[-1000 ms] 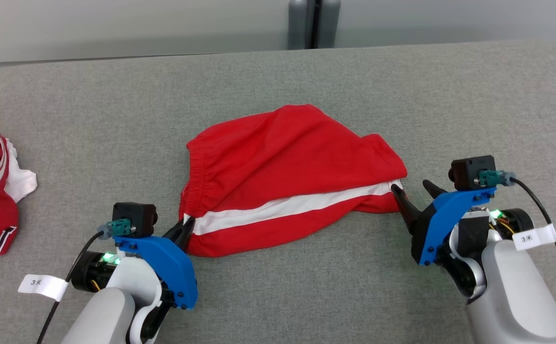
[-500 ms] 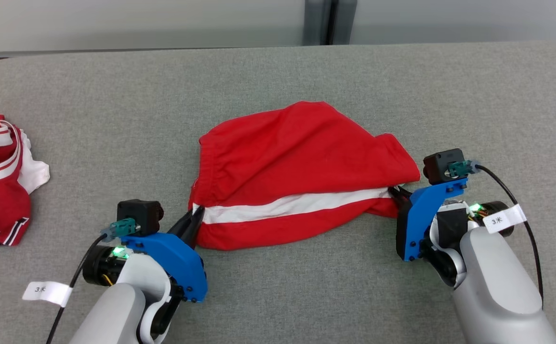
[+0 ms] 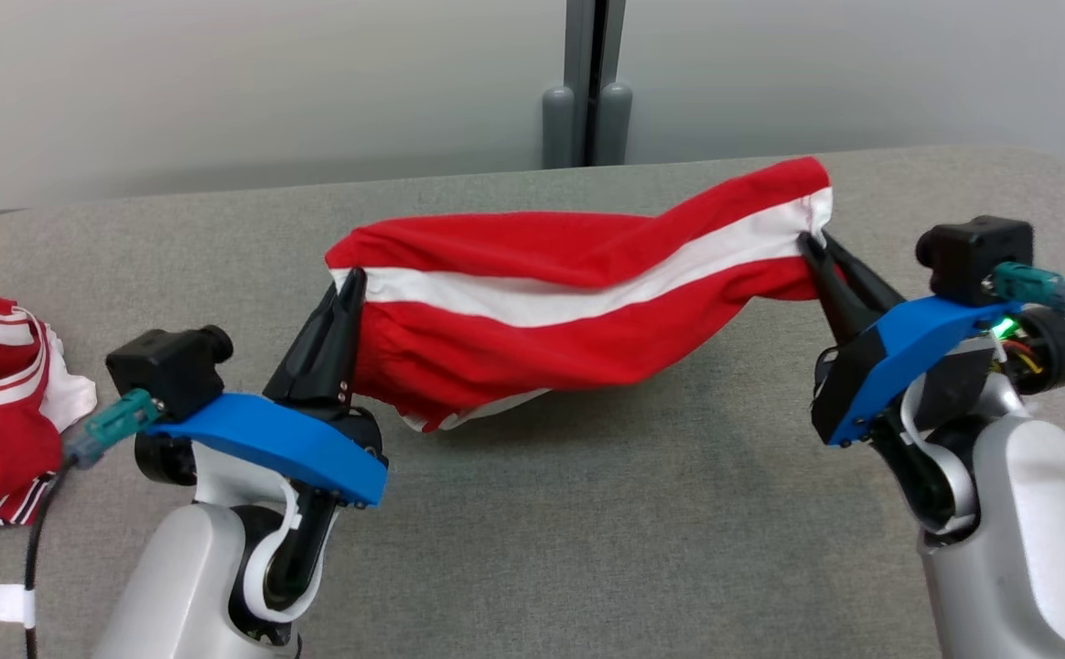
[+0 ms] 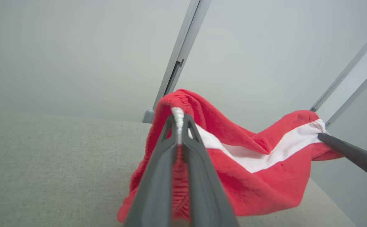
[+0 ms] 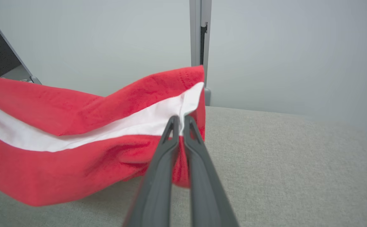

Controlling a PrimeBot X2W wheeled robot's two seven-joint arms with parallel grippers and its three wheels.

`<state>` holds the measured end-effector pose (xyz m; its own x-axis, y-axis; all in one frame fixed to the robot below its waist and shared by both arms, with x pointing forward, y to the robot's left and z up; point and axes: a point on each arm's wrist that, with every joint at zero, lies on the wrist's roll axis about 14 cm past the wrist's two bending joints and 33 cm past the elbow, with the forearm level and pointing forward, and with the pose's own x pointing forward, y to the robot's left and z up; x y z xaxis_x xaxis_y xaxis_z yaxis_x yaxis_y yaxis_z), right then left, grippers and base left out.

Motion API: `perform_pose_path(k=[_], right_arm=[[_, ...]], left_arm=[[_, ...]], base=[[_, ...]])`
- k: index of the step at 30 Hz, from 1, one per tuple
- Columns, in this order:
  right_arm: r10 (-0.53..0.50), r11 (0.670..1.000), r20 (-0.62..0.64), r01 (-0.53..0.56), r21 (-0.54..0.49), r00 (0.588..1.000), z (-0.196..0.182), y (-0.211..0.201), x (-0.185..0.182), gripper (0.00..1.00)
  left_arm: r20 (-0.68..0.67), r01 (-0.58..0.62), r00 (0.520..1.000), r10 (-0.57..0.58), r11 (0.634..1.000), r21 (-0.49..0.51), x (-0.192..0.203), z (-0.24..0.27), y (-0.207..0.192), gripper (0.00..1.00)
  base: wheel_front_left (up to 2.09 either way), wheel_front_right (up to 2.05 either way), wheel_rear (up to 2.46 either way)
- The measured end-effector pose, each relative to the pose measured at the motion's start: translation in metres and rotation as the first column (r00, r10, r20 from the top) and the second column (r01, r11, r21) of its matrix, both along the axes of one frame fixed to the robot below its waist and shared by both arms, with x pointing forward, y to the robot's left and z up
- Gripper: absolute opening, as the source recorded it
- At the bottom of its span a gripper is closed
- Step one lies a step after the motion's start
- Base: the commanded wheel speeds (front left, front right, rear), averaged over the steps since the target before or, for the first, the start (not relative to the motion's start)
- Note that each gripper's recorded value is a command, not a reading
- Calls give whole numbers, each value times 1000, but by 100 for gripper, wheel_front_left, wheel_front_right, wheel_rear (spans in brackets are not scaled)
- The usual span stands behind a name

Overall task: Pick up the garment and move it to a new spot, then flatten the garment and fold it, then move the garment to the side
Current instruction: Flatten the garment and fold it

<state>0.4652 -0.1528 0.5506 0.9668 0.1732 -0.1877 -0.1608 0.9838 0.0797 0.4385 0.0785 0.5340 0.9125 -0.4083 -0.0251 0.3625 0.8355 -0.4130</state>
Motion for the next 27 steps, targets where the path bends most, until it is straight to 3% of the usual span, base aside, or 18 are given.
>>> perform_pose_path(k=[5, 8, 15, 19, 24, 27], right_arm=[[-20, 1000, 119, 21, -6, 993, 50, -13, -16, 0], [-28, 999, 150, 31, -14, 988, 64, -19, -22, 0], [-38, 999, 38, 37, 18, 999, 31, -23, -21, 0], [-20, 999, 56, 18, 47, 998, 26, -18, 15, 0], [24, 999, 196, -31, 34, 980, 48, -3, 79, 0], [27, 999, 317, -35, 21, 948, 74, 0, 111, 0]], left_arm=[[67, 33, 998, -18, 974, -226, -2, 57, -10, 0], [75, 48, 997, -27, 955, -294, -2, 73, -8, 0], [-39, 25, 998, -41, 935, -354, 8, 48, -9, 0], [-116, -17, 993, -29, 928, -371, 43, 22, -6, 0], [-35, -38, 999, 29, 953, -301, 112, 30, 8, 0], [57, -68, 994, 90, 949, -307, 149, 51, 21, 0]], base=[[0, 0, 0], [0, 0, 0], [0, 0, 0], [0, 0, 0], [0, 0, 0], [0, 0, 0]])
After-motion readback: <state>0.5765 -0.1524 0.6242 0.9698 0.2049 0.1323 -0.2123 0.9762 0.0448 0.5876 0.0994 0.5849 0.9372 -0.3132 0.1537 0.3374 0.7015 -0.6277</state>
